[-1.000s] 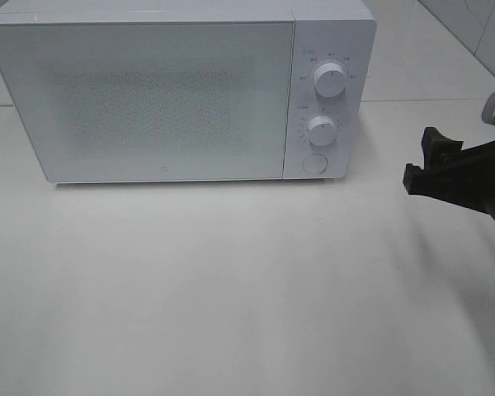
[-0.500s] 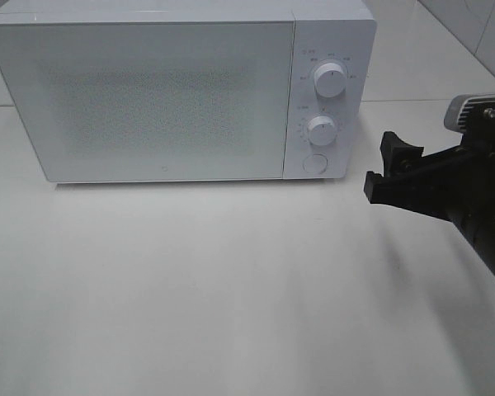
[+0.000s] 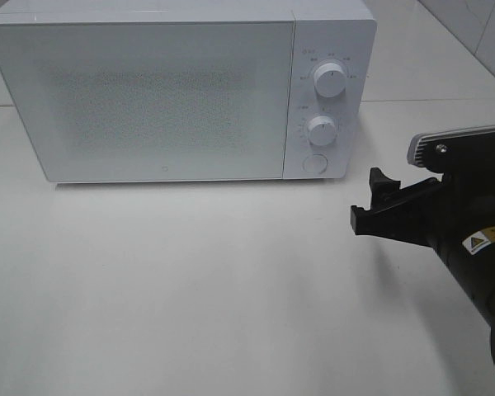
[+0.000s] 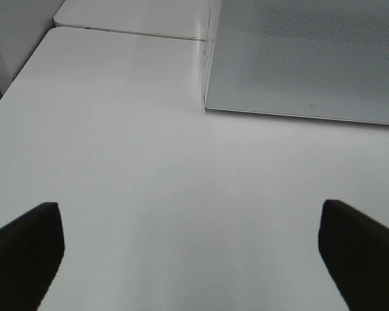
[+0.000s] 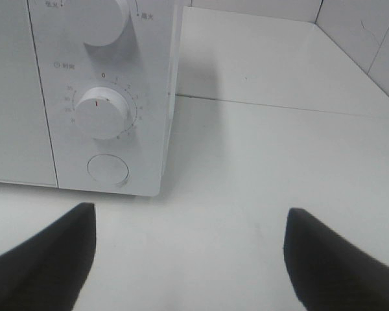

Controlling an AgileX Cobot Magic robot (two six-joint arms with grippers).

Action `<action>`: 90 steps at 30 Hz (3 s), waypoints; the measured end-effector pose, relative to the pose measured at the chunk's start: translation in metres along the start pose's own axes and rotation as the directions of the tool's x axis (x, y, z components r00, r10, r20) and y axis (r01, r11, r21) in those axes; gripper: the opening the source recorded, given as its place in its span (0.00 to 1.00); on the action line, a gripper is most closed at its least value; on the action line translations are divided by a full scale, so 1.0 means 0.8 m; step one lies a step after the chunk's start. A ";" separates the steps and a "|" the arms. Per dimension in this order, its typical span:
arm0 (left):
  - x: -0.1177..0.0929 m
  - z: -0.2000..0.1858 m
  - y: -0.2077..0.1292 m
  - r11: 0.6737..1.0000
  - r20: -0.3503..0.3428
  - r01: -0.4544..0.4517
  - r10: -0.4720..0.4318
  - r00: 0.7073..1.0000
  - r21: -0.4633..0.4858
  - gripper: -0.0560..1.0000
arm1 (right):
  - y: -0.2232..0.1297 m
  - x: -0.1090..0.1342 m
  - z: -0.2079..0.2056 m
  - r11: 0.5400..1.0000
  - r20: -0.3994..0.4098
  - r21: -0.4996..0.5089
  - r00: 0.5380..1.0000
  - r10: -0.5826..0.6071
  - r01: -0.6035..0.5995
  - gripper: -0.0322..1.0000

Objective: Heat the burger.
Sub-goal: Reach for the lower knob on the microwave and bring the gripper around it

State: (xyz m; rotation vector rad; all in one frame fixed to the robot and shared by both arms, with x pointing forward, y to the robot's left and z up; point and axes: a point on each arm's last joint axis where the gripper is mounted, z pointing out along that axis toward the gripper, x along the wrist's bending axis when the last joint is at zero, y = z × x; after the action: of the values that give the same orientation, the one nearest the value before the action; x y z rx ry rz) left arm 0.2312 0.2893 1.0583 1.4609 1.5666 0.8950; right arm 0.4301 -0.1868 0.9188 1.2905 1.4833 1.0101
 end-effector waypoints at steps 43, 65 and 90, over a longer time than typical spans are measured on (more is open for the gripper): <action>0.000 0.000 0.000 1.000 0.000 0.000 0.000 1.000 0.000 0.99 | 0.021 0.060 0.097 0.995 -0.044 -0.088 0.998 0.051 -0.055 0.78; 0.000 0.000 0.000 1.000 0.000 0.000 0.000 1.000 0.000 0.99 | 0.023 0.071 0.141 0.986 -0.020 -0.094 0.990 0.139 -0.141 0.77; 0.000 0.000 0.000 1.000 0.000 0.000 0.000 1.000 -0.001 0.99 | 0.011 0.085 0.160 0.988 -0.056 -0.067 0.990 0.133 -0.136 0.77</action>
State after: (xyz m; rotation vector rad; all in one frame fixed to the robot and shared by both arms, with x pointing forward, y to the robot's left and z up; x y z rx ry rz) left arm 0.2310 0.2893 1.0583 1.4603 1.5658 0.8957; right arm 0.5523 -0.1159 0.8857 1.3369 1.4014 1.1812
